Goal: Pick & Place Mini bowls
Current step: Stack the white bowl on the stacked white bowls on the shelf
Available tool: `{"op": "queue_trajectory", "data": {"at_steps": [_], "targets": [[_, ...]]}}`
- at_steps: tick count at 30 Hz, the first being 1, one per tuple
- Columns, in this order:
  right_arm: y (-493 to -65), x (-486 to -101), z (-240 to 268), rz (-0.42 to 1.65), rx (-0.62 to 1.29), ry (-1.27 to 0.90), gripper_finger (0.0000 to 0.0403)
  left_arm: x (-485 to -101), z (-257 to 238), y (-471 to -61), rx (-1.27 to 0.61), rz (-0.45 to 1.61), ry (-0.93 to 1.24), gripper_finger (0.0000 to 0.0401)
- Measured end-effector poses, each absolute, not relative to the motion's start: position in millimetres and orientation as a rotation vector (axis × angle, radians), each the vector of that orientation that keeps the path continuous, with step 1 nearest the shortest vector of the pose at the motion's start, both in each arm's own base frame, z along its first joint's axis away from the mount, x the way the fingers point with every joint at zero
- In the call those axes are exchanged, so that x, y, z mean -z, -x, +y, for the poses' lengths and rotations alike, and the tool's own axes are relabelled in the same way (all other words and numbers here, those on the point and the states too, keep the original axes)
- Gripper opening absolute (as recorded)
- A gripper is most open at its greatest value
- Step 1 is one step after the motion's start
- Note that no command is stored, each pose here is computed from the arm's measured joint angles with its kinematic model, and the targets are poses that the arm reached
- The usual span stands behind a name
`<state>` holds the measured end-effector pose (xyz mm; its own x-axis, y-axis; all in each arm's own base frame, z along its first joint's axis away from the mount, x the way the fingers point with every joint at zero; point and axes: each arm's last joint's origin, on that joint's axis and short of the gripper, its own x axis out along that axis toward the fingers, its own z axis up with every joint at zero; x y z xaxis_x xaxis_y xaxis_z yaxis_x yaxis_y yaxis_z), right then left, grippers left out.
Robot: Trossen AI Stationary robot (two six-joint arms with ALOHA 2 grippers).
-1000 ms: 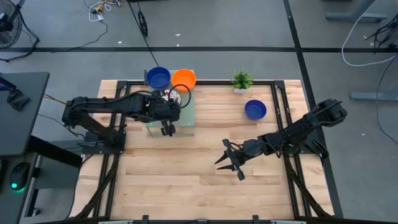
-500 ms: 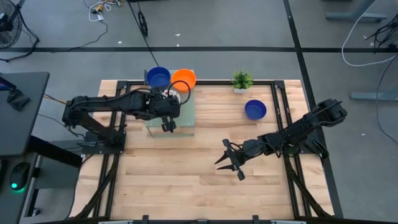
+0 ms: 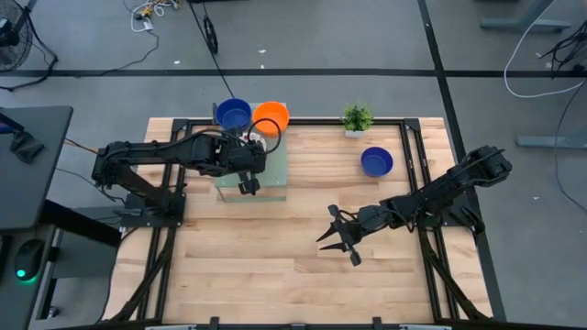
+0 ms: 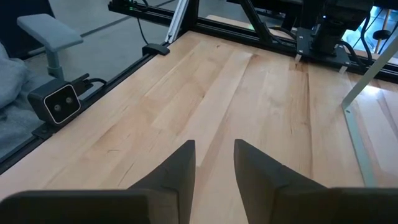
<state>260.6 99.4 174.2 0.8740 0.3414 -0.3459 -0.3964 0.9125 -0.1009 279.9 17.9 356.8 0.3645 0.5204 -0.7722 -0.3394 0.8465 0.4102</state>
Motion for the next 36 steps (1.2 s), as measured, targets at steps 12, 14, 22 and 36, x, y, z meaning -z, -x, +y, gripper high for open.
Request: {"op": "queue_trajectory", "data": {"at_steps": [12, 14, 22, 36], "targets": [[-260.6, -174.2, 99.5, 0.33, -0.387, 0.17, 0.0112, -356.4, 17.3, -280.3, -0.539, 1.066, -0.178, 0.0004], [-260.6, -174.2, 99.5, 0.33, -0.387, 0.17, 0.0112, -356.1, 16.8, -280.4, -0.524, 1.068, -0.168, 0.0003], [-260.6, -174.2, 99.4, 0.33, -0.387, 0.17, 0.0112, -356.9, 17.9, -280.1, -0.571, 1.059, -0.198, 0.0003], [-260.5, -173.8, 99.4, 0.335, -0.388, 0.171, 0.0112, -331.1, 25.5, -281.5, -0.597, 1.151, -0.192, 0.0002]]}}
